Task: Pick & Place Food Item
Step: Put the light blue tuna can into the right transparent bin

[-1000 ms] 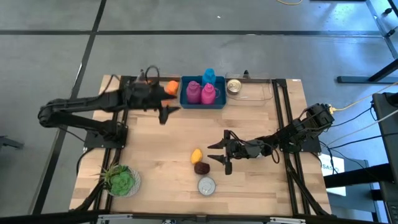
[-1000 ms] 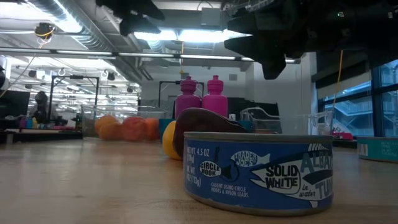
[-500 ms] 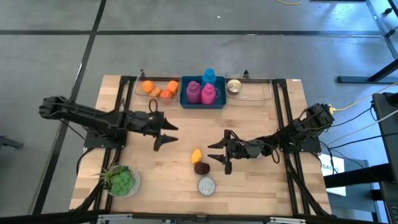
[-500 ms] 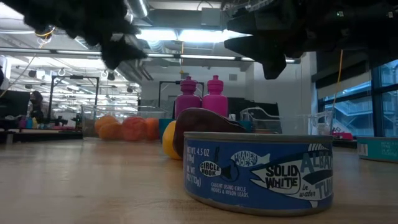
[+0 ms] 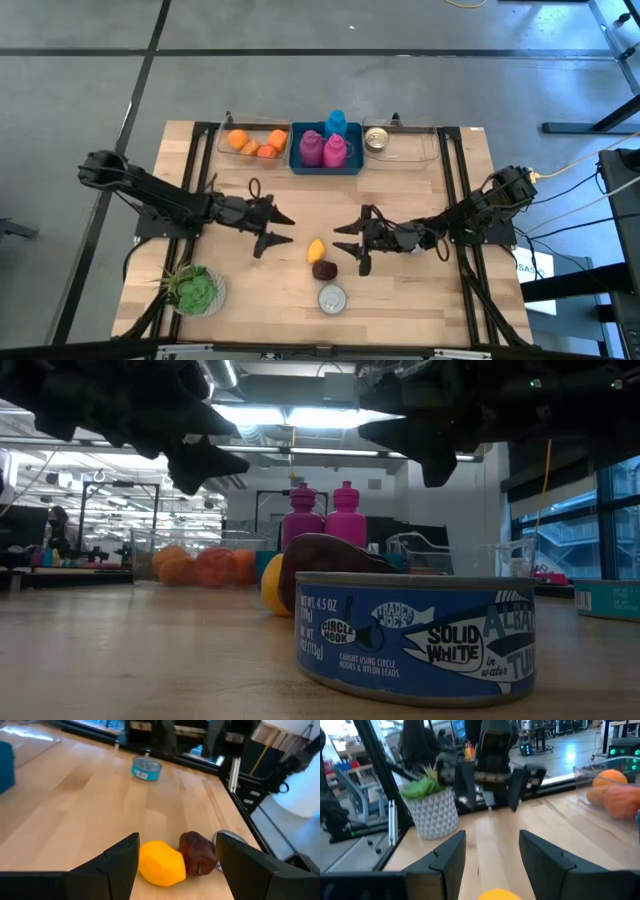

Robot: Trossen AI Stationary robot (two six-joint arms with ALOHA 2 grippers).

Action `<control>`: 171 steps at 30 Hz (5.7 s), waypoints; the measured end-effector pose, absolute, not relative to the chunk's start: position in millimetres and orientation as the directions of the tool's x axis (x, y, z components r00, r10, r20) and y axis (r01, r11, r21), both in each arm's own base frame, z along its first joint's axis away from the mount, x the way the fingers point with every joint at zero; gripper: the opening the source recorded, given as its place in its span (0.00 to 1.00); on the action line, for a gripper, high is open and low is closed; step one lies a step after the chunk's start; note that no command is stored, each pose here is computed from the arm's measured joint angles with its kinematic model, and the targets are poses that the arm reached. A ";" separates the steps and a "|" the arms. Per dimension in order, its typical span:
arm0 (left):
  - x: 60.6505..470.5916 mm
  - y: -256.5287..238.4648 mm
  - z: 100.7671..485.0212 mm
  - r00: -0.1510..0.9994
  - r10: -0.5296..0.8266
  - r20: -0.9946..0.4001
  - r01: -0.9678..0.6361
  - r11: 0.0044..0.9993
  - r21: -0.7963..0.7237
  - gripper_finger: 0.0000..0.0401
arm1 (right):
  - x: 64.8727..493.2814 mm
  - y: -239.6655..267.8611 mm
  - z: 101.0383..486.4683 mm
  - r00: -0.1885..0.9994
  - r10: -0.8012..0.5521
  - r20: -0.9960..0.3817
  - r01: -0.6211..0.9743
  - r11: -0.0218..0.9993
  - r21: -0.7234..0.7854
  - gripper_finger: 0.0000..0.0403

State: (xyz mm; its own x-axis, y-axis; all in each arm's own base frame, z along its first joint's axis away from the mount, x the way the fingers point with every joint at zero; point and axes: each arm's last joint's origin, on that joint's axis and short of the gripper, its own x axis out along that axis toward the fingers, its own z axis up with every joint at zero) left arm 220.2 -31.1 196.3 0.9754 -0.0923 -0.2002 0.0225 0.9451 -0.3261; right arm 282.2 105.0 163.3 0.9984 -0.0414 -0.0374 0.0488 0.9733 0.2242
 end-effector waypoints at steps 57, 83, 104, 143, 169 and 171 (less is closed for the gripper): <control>268.6 -54.5 189.7 0.989 -0.028 -0.142 0.006 0.988 -0.157 0.64 | 186.0 175.1 195.7 0.232 -0.215 -0.949 0.360 0.925 -0.121 0.46; 268.4 -55.0 188.8 0.988 -0.037 -0.151 0.013 0.988 -0.157 0.64 | 176.1 178.7 146.9 0.103 -0.435 -0.895 0.396 0.843 -0.364 0.46; 268.4 -54.7 188.9 0.988 -0.030 -0.151 0.006 0.988 -0.156 0.64 | 171.6 172.4 137.6 0.122 -0.461 -0.879 0.419 0.827 -0.375 0.13; 268.4 -54.7 189.7 0.989 -0.029 -0.142 0.001 0.981 -0.195 0.64 | 197.2 172.9 223.4 0.234 -0.526 -0.818 0.336 0.833 -0.440 0.00; 268.3 -56.5 189.6 0.985 -0.090 -0.144 0.053 0.969 -0.243 0.64 | 225.3 61.1 308.7 0.281 -0.601 -0.748 0.278 0.797 -0.536 0.00; 268.3 -56.4 189.6 0.986 -0.090 -0.144 0.053 0.969 -0.243 0.64 | 230.7 50.2 311.1 0.293 -0.595 -0.748 0.272 0.802 -0.532 0.00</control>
